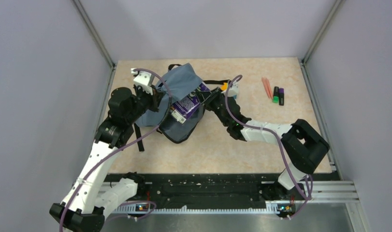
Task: Pack the student bag
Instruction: Place the book in the student bag.
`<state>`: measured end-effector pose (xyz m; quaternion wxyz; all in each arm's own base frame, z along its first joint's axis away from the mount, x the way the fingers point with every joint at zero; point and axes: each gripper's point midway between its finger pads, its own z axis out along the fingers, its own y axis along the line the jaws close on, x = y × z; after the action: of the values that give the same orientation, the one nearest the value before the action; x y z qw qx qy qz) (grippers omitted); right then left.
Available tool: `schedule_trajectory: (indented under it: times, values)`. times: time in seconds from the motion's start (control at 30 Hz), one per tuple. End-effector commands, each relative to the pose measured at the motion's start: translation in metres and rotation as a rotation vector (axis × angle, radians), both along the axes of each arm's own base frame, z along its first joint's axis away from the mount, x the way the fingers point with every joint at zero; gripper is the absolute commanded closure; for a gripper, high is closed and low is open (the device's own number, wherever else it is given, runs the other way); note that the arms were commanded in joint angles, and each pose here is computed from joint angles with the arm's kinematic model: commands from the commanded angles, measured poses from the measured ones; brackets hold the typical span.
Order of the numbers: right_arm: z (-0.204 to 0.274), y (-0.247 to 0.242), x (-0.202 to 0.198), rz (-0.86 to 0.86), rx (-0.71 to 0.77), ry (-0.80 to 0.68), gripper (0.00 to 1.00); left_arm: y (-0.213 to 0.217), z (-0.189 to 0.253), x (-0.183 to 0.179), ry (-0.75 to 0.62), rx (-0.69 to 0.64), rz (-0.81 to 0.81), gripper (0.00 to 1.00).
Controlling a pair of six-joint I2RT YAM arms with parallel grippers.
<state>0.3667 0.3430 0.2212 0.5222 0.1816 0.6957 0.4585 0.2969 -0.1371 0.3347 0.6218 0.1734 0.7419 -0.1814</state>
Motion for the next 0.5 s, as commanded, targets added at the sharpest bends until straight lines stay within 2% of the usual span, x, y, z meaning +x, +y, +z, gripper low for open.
schedule_trajectory:
  times: [0.0,0.1,0.23,0.47]
  values:
    - [0.095,0.017,0.012,-0.018,0.197,-0.173,1.00,-0.003,0.031,-0.002,-0.105,-0.058,-0.015,1.00]
    - [0.111,0.032,0.016,0.000,0.206,-0.196,1.00,-0.005,0.031,-0.002,-0.102,-0.062,-0.028,1.00]
    - [0.108,0.054,0.026,0.020,0.204,-0.189,1.00,-0.008,0.031,-0.003,-0.100,-0.068,-0.045,1.00]
    - [0.063,0.080,0.040,0.046,0.191,-0.107,1.00,-0.008,0.031,-0.002,-0.097,-0.070,-0.039,1.00]
